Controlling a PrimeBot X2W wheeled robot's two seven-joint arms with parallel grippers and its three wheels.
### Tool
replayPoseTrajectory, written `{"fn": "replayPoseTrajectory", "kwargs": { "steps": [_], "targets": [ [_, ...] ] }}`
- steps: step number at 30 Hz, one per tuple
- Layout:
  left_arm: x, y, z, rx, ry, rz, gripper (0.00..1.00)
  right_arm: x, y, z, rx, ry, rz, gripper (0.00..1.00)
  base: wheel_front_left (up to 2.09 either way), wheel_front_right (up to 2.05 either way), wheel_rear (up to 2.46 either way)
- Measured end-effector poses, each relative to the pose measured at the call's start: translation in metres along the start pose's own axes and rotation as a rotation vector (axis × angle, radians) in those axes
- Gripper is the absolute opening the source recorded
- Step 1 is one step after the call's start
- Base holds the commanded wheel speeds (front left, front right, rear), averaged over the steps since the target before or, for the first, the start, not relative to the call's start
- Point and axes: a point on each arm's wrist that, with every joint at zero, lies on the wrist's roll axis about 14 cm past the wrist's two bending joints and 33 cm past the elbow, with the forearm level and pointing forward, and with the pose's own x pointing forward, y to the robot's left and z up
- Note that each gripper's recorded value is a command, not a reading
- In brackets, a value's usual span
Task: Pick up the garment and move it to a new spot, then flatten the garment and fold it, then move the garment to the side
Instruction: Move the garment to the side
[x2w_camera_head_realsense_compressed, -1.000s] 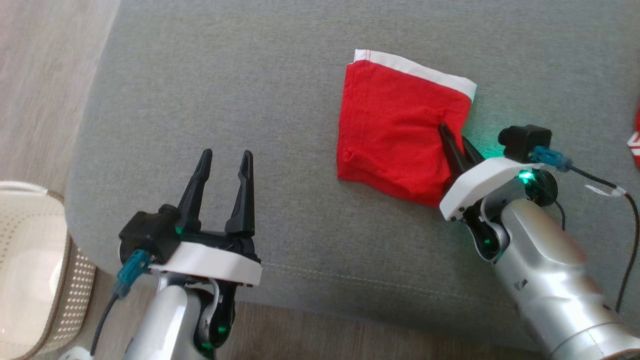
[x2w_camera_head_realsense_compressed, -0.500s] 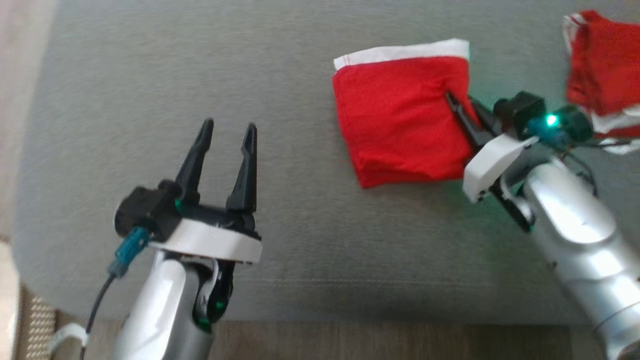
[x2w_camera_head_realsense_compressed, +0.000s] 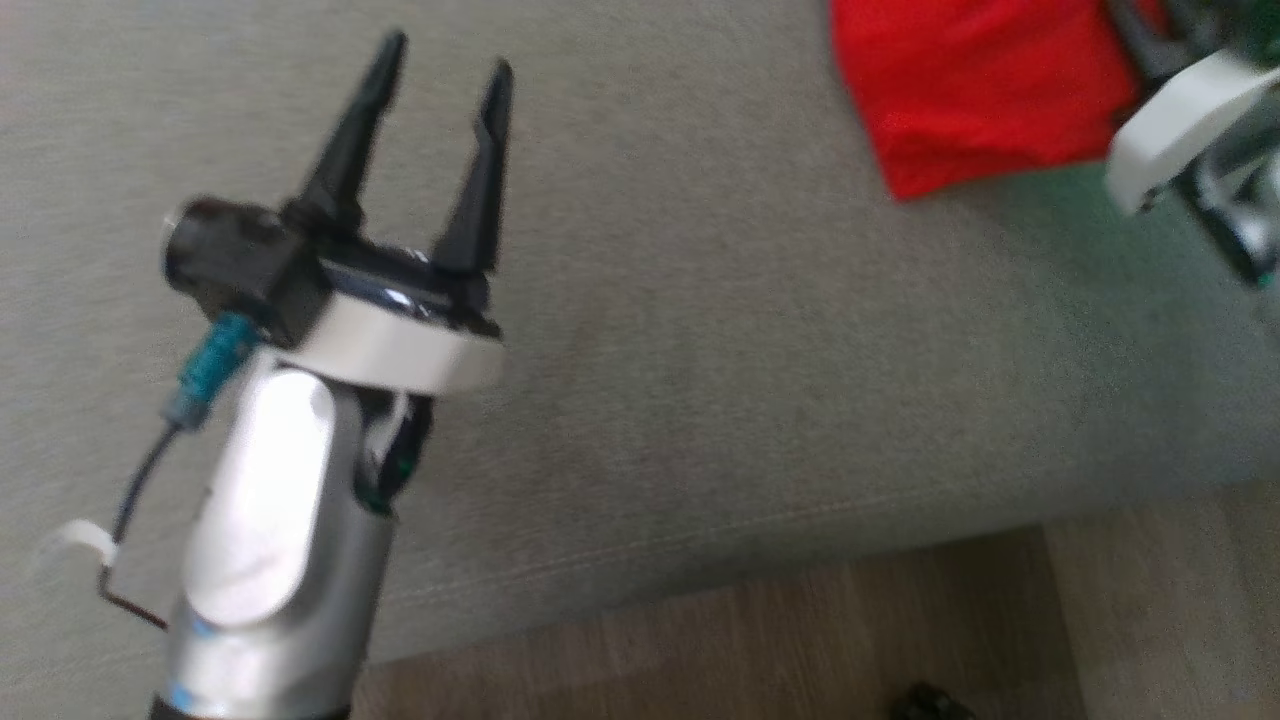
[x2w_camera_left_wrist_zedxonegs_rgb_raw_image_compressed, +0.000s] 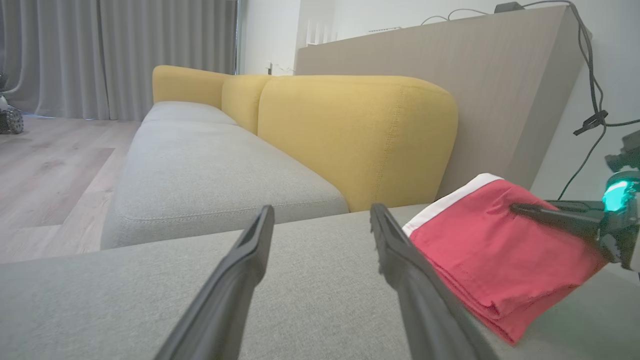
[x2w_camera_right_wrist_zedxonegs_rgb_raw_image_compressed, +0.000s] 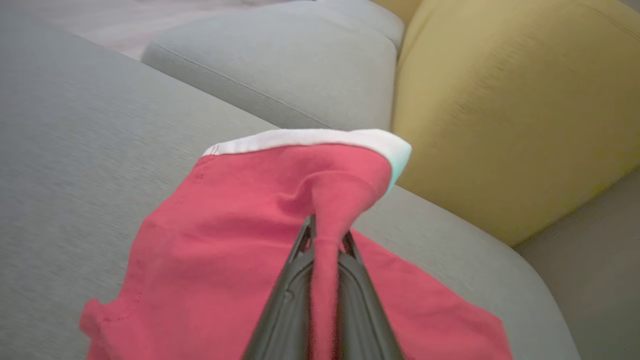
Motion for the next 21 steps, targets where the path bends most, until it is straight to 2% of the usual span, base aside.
{"fn": "replayPoseTrajectory", "kwargs": {
  "steps": [4,9,17,21],
  "targets": [
    [0.021,0.003,-0.016,-0.004,-0.001,-0.024,1.00,-0.009,-0.036,-0.019,-0.024,0.043,-0.076,0.00,0.00,0.00,0.00],
    [0.036,0.002,-0.042,-0.017,0.020,-0.055,1.00,-0.013,-0.064,-0.038,-0.047,0.092,-0.141,0.00,0.00,0.00,0.00],
    [0.043,0.012,-0.089,-0.028,0.079,-0.073,1.00,-0.013,-0.096,-0.068,-0.078,0.162,-0.219,0.00,0.00,0.00,0.00],
    [0.045,0.014,-0.105,-0.032,0.095,-0.080,1.00,-0.014,-0.098,-0.085,-0.107,0.206,-0.226,0.00,0.00,0.00,0.00]
  ]
}}
